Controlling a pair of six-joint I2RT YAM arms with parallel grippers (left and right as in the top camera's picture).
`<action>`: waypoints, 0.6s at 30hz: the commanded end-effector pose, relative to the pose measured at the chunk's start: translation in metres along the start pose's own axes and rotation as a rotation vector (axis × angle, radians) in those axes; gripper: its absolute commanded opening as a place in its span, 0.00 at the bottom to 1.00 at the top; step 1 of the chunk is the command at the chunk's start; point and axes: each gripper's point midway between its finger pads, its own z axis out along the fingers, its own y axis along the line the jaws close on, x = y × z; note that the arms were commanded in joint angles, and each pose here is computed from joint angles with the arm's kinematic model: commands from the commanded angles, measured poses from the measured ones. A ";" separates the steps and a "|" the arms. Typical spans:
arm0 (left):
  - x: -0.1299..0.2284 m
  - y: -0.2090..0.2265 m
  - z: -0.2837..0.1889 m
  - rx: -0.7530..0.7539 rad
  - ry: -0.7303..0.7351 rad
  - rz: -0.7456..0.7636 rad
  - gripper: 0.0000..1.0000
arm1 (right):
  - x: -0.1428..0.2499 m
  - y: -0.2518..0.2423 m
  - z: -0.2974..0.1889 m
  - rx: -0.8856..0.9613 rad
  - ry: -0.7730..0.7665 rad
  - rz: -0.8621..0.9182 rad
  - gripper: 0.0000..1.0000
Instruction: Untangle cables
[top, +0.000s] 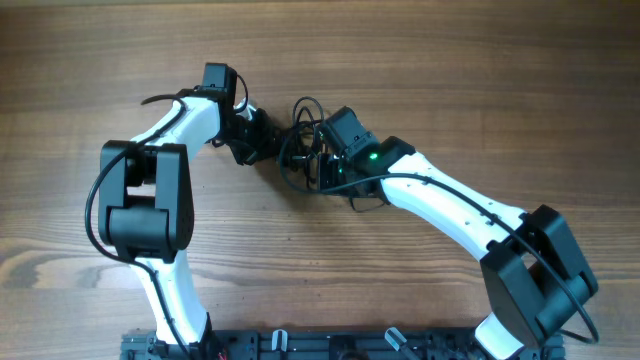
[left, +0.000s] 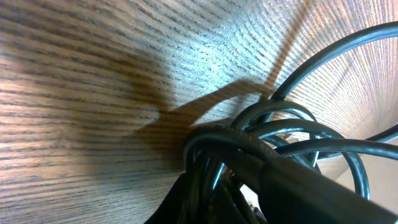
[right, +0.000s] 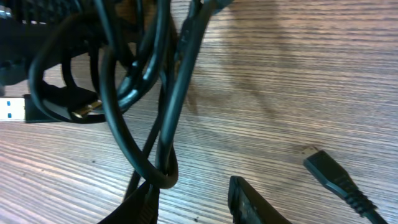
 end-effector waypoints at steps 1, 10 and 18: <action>-0.014 0.027 0.002 -0.104 -0.060 -0.037 0.08 | -0.007 0.009 -0.005 -0.041 -0.027 0.005 0.38; -0.014 0.027 0.002 -0.104 -0.060 -0.037 0.08 | 0.020 0.038 -0.006 -0.218 0.134 0.013 0.38; -0.014 0.027 0.002 -0.104 -0.060 -0.037 0.08 | 0.015 0.061 -0.011 -0.334 0.127 -0.012 0.33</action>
